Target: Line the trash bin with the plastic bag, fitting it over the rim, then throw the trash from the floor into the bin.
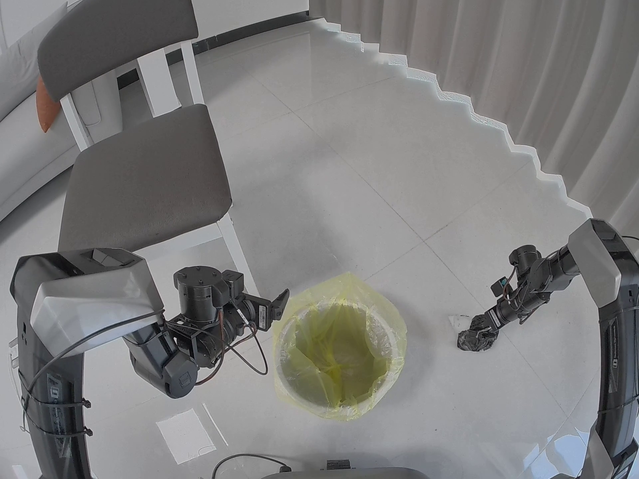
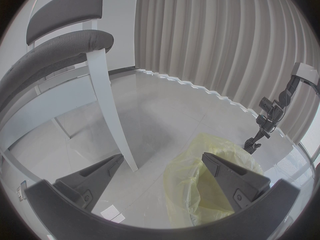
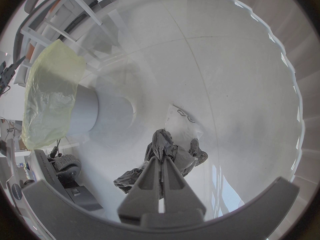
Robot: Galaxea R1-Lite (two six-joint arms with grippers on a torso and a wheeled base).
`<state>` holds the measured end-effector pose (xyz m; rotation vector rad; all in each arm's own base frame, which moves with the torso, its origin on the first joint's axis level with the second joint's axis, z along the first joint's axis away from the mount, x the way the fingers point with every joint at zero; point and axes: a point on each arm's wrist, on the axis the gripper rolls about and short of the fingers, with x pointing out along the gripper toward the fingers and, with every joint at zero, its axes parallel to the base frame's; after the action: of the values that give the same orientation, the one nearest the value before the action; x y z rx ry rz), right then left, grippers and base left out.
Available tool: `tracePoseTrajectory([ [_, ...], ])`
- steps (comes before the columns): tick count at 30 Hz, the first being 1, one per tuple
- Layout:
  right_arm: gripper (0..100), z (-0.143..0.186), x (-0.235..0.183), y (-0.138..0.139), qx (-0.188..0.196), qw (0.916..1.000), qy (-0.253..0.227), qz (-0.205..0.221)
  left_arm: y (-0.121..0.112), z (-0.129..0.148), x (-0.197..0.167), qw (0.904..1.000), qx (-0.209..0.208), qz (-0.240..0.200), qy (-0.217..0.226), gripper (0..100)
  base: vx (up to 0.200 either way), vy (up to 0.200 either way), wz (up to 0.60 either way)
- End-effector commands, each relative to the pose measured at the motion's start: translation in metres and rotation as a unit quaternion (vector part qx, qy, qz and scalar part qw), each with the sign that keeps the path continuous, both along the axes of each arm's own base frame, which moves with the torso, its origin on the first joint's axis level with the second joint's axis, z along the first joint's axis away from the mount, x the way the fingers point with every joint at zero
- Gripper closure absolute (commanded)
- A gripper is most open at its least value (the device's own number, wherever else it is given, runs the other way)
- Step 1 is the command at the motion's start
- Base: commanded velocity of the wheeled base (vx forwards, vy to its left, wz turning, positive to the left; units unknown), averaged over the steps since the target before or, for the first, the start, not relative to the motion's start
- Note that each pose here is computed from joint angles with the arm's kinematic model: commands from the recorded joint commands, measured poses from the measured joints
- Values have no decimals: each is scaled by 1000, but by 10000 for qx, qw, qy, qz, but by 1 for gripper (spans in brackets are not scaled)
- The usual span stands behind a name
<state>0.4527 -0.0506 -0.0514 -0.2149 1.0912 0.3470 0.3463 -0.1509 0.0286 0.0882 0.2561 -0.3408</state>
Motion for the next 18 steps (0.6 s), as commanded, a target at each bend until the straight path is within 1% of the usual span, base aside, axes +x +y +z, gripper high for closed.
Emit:
tracePoseTrajectory([
  [1, 100, 7, -1, -2, -2, 10000, -52, -19, 0, 5, -1, 10000, -24, -3, -48, 0, 0, 0, 0],
  [8, 100, 29, -15, 0, -10, 10000, -19, 0, 2, 3, -7, 10000, -36, -19, -76, 0, 0, 0, 0],
  [14, 100, 46, -26, 1, -47, 9999, -91, 62, 3, 1, -10, 10000, -30, -19, -62, 0, 0, 0, 0],
  [18, 100, 64, -39, 4, -53, 9998, -141, 94, 4, 0, -11, 10000, -23, -6, -73, 0, 0, 0, 0],
])
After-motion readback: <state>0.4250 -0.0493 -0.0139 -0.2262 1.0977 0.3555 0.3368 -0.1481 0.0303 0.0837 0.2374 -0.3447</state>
